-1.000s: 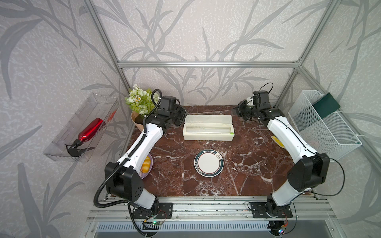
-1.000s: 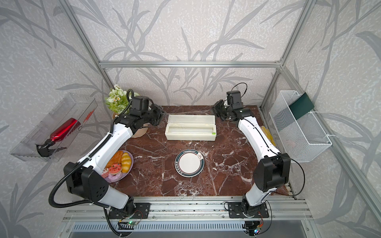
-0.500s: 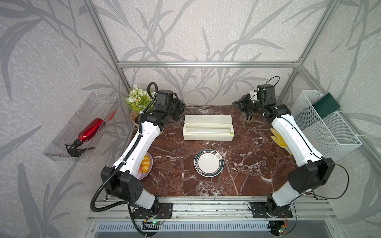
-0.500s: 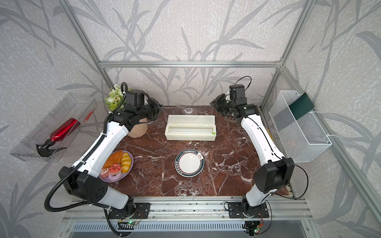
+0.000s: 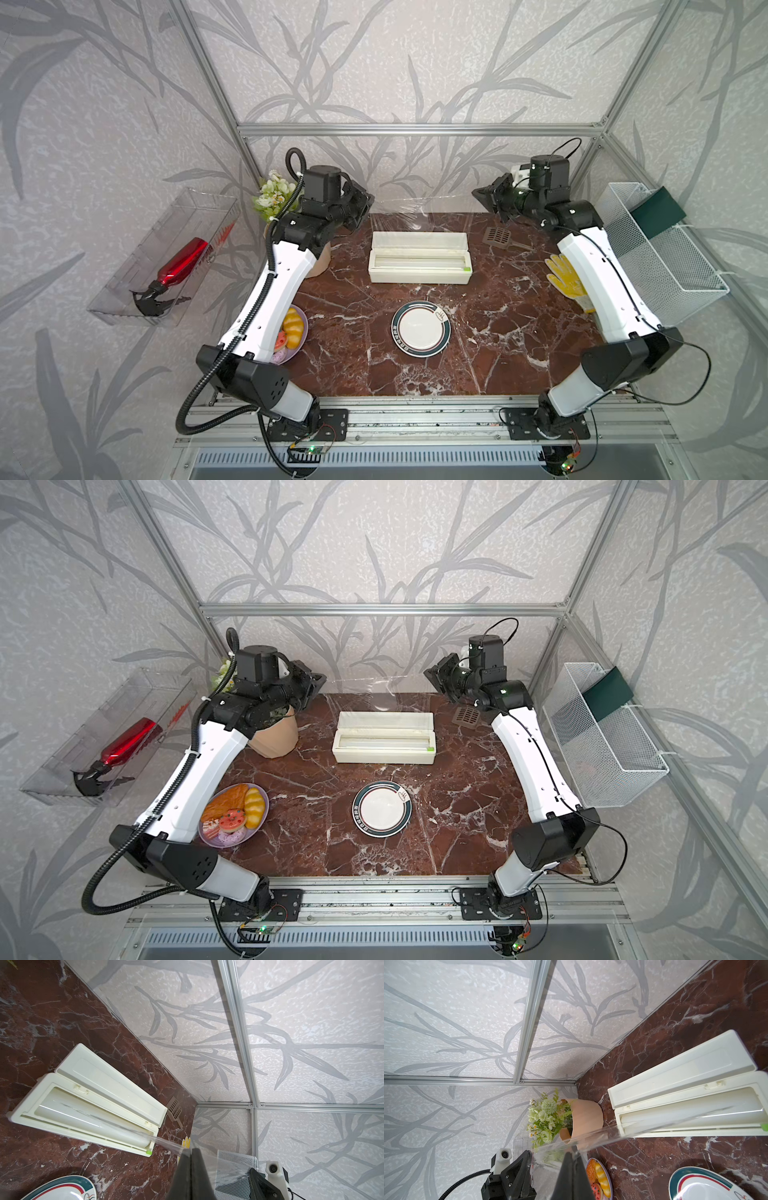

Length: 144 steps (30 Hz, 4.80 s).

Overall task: Wrap the plate with plastic wrap
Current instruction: Pull the plastic wrap from the plastic wrap cutting box, then cover the plate with plastic wrap.

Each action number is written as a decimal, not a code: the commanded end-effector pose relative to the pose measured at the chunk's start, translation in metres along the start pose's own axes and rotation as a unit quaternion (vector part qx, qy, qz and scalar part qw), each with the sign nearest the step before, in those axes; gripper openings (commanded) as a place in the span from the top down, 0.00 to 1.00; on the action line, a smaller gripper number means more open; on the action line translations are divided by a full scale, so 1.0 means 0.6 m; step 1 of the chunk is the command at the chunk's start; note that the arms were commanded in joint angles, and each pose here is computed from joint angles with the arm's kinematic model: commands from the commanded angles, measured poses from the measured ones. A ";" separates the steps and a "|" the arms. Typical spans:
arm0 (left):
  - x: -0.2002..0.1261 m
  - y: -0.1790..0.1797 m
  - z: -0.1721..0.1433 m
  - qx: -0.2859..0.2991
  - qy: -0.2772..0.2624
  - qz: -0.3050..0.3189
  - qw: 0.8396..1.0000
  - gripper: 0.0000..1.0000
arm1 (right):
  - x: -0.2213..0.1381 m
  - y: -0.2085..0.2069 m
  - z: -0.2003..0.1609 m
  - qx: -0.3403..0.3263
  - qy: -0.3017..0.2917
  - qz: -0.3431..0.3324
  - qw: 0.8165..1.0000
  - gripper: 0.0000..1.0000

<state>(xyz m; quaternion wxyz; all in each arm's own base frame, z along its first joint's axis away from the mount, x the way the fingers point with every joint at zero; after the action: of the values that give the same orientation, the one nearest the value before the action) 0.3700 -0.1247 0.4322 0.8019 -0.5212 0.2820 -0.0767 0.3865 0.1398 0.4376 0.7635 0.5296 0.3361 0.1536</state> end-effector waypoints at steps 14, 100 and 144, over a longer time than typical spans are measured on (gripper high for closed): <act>-0.071 -0.073 0.029 0.039 -0.054 -0.068 0.995 1.00 | -0.062 0.093 -0.010 -0.028 -0.054 0.102 0.993 1.00; -0.234 0.483 -0.348 0.022 0.275 0.259 0.926 1.00 | -0.225 -0.455 -0.432 -0.166 0.190 -0.348 0.903 1.00; -0.109 0.563 -0.372 0.142 0.281 0.400 0.861 1.00 | -0.116 -0.576 -0.415 -0.246 0.157 -0.466 0.835 1.00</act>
<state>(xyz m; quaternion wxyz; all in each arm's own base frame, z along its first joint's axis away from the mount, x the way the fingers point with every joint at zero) 0.1353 -0.1332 0.0935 0.6968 -0.2357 0.6763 0.0392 0.1261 0.1583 0.1011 0.7788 0.1183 0.6158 -0.0189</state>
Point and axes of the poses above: each gripper's point midway between its finger pads, its own x axis out along the fingers, its own y axis along the line the jaws close on, z = x × y, the point moved 7 cm from there along -x, back along the fingers, and after that the axes turned 1 degree about x, right-handed, at the moved point
